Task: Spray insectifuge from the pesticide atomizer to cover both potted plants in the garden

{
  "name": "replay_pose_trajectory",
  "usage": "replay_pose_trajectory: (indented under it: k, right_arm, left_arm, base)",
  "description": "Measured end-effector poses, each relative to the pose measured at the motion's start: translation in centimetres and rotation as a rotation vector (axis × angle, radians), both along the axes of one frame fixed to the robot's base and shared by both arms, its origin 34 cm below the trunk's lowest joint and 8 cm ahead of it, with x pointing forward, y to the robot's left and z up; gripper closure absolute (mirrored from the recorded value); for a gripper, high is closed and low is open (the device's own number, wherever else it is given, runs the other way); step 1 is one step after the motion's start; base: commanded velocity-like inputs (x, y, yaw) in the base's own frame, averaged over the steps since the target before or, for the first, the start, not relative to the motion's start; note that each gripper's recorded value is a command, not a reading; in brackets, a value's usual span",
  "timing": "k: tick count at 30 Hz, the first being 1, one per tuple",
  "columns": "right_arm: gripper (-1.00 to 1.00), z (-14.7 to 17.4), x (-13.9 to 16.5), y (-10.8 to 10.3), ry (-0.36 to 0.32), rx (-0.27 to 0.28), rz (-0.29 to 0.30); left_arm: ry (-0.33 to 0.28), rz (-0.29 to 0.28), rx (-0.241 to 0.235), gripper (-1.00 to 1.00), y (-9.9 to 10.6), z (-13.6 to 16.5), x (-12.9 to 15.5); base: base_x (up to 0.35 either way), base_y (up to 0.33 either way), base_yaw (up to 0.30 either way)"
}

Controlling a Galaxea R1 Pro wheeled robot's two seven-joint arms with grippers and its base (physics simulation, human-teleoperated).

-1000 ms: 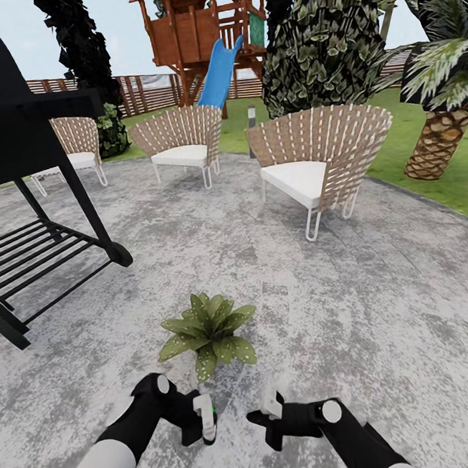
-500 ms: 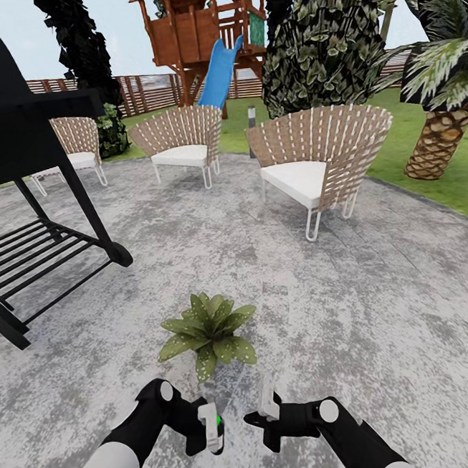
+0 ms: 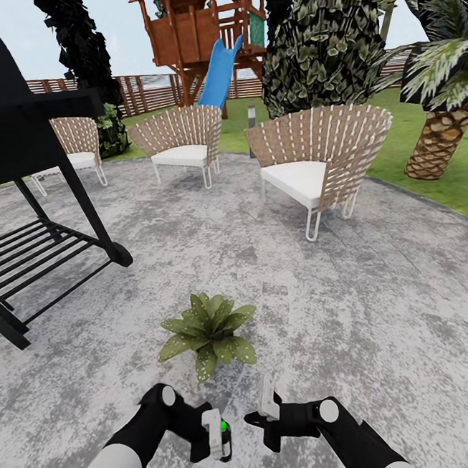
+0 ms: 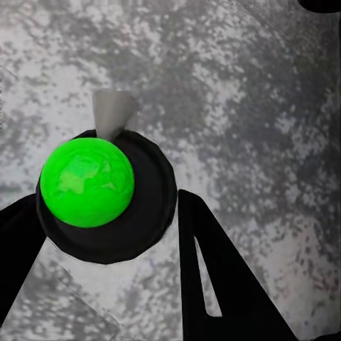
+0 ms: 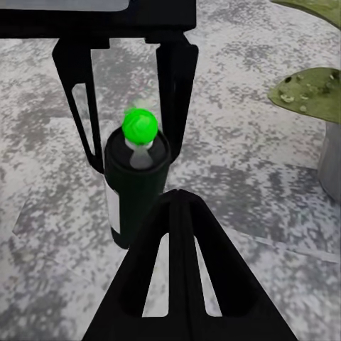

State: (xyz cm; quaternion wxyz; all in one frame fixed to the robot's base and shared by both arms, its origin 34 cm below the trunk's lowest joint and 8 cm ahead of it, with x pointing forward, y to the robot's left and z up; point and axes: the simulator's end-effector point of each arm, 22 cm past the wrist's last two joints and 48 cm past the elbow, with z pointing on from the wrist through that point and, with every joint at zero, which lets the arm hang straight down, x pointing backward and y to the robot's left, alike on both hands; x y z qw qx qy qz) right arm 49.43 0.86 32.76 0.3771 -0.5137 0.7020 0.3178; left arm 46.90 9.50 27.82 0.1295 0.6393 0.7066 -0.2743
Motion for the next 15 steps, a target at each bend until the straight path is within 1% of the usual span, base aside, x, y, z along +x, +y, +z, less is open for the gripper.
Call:
replay_pose_trajectory:
  k: [4,10,15]
  right_arm:
    - [1.0,0.0,0.0,-0.1,0.0,-0.001,-0.001]
    - [1.0,0.0,0.0,-0.1,0.0,-0.001,-0.001]
    - [1.0,-0.1,0.0,-0.1,0.001,-0.002,-0.001]
  left_arm:
    - [0.005,0.032,-0.044,1.0,-1.1,0.6,0.3]
    - [0.007,0.048,-0.073,1.0,-1.9,1.0,0.5]
    - [0.007,0.046,-0.091,1.0,-2.9,1.3,0.4]
  base:
    - [0.0,0.0,0.0]
    - [0.0,0.0,0.0]
    - [0.0,0.0,0.0]
